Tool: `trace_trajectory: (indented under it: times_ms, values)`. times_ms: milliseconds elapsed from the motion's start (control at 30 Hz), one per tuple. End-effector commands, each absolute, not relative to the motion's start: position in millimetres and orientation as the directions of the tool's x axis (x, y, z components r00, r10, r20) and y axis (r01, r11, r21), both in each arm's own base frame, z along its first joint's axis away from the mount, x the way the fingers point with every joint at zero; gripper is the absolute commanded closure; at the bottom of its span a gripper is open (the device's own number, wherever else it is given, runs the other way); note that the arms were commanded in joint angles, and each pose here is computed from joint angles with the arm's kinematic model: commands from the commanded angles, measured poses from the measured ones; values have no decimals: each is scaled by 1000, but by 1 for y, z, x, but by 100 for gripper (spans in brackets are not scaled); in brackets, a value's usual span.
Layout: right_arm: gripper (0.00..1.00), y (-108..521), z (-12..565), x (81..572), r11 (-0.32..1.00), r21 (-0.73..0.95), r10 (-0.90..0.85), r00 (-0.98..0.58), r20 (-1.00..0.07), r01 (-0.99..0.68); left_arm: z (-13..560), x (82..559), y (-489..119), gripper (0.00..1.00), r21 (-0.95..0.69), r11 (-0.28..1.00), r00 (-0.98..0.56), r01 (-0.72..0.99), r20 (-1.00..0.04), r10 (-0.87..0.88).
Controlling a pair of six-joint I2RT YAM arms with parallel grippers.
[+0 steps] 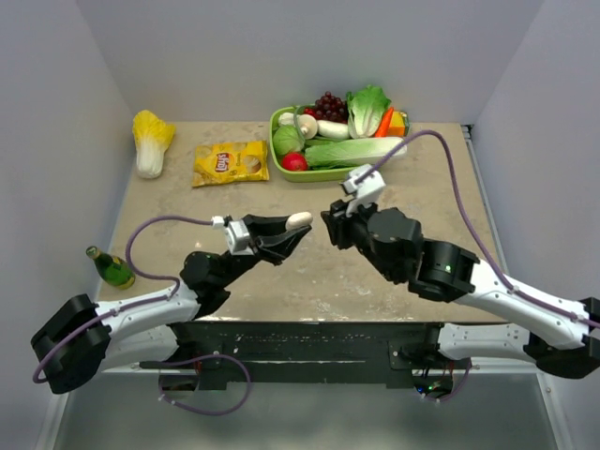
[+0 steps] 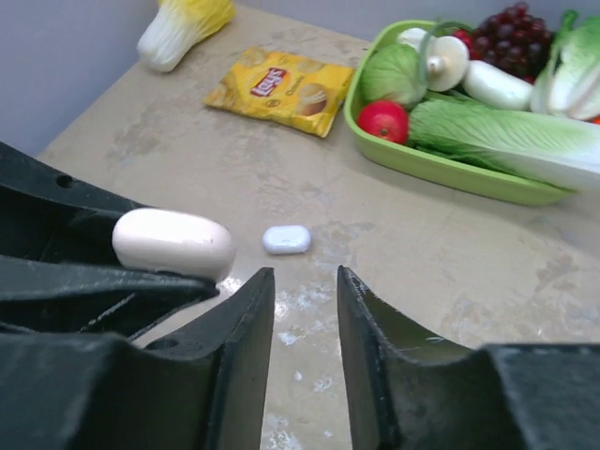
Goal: Insert the wireless bluetooth earbuds into the charging case
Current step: Close the charging case, then place the charging case at the center of the board.
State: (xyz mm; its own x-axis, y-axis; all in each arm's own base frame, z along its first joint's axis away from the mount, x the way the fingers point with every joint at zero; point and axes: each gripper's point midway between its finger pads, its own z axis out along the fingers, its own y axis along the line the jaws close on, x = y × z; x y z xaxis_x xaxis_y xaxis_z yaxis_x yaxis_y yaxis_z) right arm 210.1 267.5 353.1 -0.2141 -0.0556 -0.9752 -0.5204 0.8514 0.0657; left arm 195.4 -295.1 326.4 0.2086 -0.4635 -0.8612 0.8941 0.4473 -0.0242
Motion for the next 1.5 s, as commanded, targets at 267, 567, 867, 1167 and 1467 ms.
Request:
trace_trajectory:
  times_ms: [267, 567, 867, 1167, 1467]
  values:
    - [39, 233, 319, 223, 932, 165, 93, -226, -970, -322, 157, 284, -339, 100, -607, 592, -429, 530, -794, -430]
    - [38, 228, 302, 212, 915, 184, 90, -264, -960, -358, 88, 318, -357, 100, -651, 634, -585, 418, -726, -360]
    - [38, 226, 298, 209, 912, 184, 84, -273, -958, -367, 31, 321, -355, 74, -636, 700, -696, 325, -662, -278]
    - [35, 225, 301, 208, 911, 185, 84, -274, -958, -368, 12, 319, -334, 50, -577, 775, -741, 257, -632, -225]
    - [34, 216, 301, 208, 920, 184, 91, -265, -960, -347, 25, 304, -273, 33, -479, 858, -742, 185, -641, -198]
